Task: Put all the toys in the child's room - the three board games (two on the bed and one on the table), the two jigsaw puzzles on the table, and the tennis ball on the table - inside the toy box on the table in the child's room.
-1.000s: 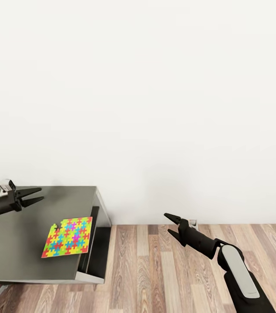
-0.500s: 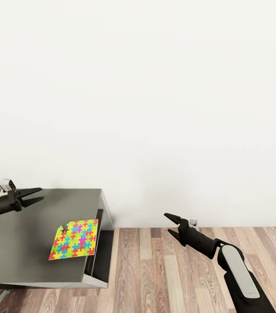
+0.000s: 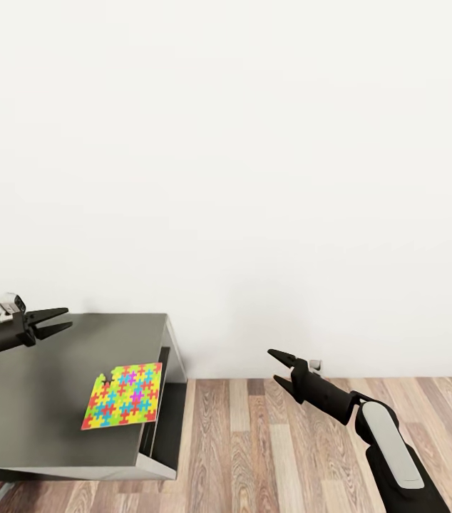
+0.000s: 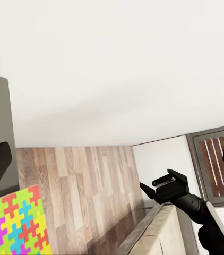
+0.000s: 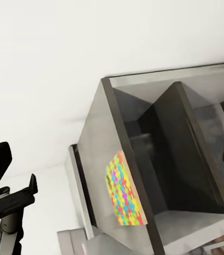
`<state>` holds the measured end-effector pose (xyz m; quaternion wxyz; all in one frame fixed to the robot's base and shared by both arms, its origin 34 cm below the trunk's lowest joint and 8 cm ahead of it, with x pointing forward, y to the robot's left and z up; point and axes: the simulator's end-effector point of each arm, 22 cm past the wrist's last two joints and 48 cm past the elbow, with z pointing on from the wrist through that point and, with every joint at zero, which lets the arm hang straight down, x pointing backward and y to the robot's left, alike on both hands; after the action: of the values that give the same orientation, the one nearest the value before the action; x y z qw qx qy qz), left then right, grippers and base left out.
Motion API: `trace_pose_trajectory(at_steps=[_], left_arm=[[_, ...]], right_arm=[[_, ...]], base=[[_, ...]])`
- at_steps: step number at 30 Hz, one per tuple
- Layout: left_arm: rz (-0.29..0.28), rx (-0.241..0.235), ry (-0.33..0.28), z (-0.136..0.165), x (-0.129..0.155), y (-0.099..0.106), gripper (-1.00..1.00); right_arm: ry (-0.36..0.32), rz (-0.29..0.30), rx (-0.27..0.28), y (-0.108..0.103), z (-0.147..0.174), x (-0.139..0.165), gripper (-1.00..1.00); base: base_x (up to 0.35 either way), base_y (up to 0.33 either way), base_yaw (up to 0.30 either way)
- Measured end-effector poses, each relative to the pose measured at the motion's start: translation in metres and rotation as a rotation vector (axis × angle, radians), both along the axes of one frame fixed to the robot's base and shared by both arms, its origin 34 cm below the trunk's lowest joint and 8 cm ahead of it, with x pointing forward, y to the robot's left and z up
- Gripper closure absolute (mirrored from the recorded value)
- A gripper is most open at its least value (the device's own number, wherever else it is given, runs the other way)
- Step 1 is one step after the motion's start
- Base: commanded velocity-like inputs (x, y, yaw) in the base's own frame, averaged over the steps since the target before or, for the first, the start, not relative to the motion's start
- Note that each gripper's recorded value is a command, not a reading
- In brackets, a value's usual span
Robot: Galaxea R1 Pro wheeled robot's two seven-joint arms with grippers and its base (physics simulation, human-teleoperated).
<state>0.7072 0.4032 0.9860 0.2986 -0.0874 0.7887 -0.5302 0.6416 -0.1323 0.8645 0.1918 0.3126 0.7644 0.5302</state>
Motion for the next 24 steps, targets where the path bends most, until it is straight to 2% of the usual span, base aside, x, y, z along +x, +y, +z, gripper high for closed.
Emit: trace_pose_trajectory(at_steps=[24], left_arm=[[-0.003,0.001,-0.038,0.022,-0.002,-0.001,-1.00]], right_arm=[[-0.041,0.004,0.005,0.004,0.022,0.003,-1.00]], base=[[0.000,0.000,0.000]])
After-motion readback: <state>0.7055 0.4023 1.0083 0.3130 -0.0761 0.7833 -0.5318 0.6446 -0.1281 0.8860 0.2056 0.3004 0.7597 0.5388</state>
